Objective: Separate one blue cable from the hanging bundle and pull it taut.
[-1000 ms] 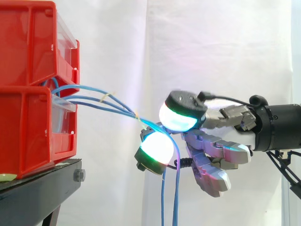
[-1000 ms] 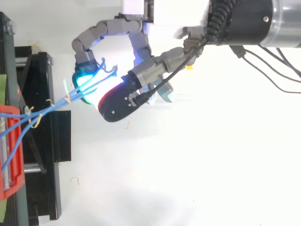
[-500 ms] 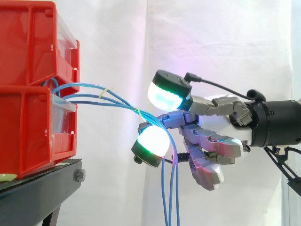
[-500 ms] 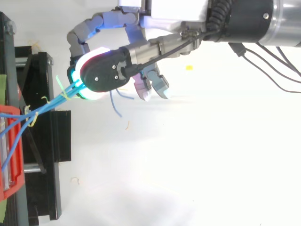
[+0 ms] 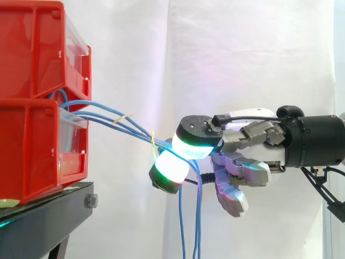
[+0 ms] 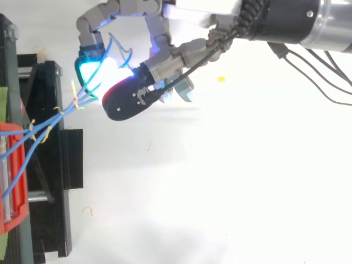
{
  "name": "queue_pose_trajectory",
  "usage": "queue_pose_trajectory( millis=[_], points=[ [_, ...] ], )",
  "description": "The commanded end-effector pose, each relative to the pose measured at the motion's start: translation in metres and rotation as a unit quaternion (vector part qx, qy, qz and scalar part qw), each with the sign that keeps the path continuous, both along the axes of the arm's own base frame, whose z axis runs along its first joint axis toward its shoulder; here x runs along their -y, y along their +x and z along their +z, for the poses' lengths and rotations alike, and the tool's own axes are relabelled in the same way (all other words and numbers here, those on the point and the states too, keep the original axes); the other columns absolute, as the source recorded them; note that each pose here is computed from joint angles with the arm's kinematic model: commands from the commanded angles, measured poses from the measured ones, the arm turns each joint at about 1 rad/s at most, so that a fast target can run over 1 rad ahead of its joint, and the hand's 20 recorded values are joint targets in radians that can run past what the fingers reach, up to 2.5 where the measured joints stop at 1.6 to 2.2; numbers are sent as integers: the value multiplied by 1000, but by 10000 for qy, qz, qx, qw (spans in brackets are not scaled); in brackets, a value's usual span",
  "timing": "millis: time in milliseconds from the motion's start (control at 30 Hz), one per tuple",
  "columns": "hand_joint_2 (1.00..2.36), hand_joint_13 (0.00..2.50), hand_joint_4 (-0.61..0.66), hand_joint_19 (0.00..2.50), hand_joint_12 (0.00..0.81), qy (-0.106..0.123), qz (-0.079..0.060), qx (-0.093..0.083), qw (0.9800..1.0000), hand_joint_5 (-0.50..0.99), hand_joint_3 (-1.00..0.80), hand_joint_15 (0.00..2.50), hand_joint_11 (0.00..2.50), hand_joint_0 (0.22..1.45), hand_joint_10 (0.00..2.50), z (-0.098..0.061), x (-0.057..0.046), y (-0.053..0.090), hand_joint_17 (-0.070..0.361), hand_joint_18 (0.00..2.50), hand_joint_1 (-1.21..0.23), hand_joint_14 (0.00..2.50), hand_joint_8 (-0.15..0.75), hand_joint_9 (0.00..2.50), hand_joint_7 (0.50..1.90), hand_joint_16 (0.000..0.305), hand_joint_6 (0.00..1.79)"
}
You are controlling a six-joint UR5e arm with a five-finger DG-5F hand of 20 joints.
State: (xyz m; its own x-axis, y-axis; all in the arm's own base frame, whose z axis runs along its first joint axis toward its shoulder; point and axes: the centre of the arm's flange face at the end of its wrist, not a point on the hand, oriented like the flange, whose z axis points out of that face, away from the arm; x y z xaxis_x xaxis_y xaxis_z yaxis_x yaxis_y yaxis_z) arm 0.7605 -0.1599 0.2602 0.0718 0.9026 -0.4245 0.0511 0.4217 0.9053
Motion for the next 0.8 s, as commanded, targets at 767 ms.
queue_pose_trajectory(
  millis=[767],
  points=[
    [1000, 1733, 105, 271, 271, -136, -9, -25, 9999, 149, -500, 274, 212, 374, 12, 1, 0, 0, 195, 2025, -421, 11, 111, 2054, 1281, 87, 504]
  ],
)
